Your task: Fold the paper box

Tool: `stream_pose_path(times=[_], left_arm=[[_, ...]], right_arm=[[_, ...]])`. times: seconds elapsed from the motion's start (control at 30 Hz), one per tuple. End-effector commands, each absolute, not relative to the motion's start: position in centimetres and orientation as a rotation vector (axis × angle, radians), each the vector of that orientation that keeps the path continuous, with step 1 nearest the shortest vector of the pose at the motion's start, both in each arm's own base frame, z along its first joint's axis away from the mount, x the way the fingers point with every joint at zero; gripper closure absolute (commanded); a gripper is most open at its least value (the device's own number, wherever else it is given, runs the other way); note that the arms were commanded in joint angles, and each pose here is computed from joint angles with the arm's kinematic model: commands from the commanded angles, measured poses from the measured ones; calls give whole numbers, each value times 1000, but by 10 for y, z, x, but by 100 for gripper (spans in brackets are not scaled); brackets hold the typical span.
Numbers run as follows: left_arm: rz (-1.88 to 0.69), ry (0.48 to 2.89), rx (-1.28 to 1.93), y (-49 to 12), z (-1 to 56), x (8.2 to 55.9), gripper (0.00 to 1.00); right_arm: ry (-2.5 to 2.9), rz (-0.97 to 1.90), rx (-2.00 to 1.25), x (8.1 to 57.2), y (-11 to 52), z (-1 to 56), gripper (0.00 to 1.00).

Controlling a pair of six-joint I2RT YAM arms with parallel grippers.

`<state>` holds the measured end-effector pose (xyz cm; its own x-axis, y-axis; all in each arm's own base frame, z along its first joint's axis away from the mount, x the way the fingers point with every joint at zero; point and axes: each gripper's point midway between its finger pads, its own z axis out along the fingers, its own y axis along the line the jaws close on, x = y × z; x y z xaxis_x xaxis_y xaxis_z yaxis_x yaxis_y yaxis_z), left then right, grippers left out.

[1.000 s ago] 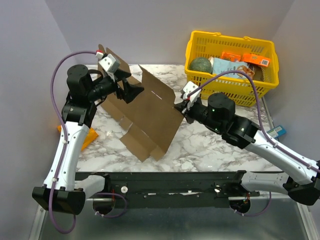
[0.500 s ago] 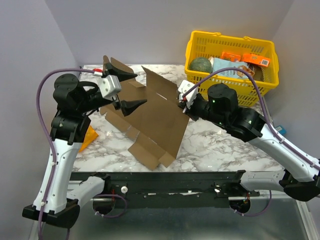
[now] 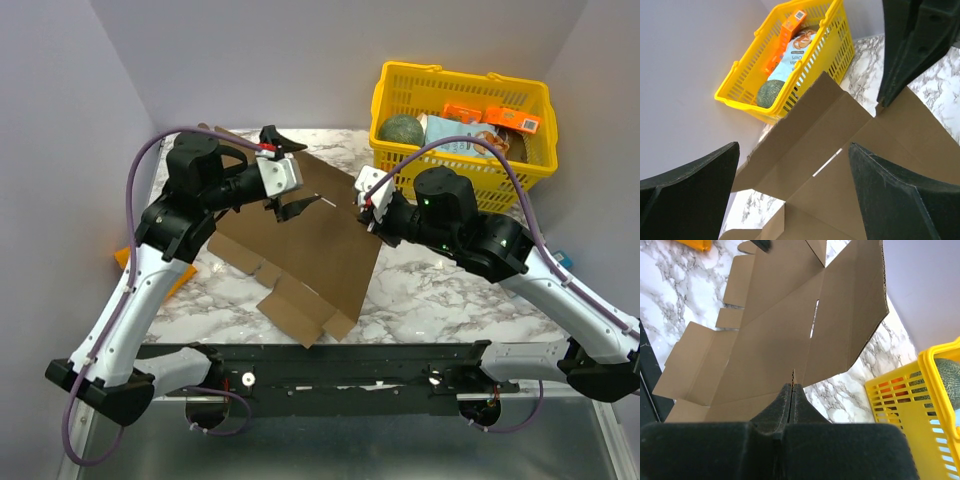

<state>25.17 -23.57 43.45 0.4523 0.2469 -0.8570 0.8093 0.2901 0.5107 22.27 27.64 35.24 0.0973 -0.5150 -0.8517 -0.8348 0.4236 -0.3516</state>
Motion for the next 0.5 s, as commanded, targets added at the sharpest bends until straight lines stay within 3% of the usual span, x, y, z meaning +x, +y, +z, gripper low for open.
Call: stream_pose_path(times=[0.0,0.37,0.47], left_arm=[[-427,1082,1296,-244,438,264,1],[-440,1121,1402,-279,418,278,1],[-455,1142,1423,-284,413,279,6]], right_arm=[[1551,394,-1280,213,276,352,100],[1539,397,-1284,206,269,349,100],[1542,392,-1287,206,268,347,99]])
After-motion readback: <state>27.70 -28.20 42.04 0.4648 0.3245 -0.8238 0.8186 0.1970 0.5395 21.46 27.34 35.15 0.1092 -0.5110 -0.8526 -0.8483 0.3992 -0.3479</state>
